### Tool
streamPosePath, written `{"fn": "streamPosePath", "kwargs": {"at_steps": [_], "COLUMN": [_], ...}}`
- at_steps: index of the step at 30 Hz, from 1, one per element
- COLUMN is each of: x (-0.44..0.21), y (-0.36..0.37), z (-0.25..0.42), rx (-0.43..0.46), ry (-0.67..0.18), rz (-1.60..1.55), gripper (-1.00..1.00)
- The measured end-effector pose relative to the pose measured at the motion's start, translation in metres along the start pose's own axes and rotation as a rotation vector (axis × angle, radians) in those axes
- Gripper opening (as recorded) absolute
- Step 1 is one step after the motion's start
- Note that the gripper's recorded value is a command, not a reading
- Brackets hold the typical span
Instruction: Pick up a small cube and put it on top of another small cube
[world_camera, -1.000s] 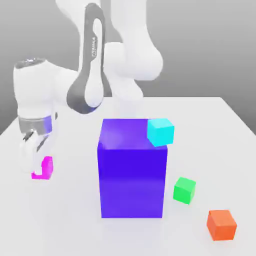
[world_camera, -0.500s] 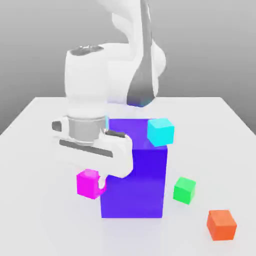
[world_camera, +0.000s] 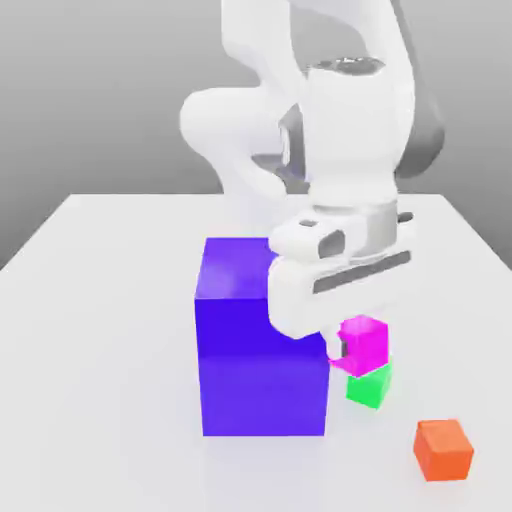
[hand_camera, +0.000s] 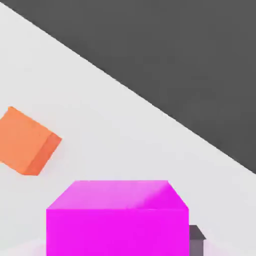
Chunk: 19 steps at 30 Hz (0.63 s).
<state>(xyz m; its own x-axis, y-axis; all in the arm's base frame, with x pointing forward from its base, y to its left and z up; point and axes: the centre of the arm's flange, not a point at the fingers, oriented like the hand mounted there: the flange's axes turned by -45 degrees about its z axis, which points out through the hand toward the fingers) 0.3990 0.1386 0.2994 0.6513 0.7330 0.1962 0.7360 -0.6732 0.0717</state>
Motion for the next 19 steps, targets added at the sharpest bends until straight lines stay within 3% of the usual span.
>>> {"fn": "streamPosePath", "kwargs": {"at_steps": [3,7,9,15,16,19], "x": [0.003,-0.03,-0.051,-0.066,-0.069,-0.069], "y": [-0.037,-0.089,-0.097,-0.102,-0.102,-0.101], "z": [0.004,0.025,0.04,0.09,0.098,0.098], "rx": [0.03,0.098,0.122,0.13,0.129,0.129], "ry": [-0.023,-0.115,-0.157,-0.172,-0.172,-0.172], "rz": [-0.228,-0.539,-0.581,-0.594,-0.592,-0.587], "gripper": [-1.0,-1.0,-1.0,-1.0,1.0,1.0]}}
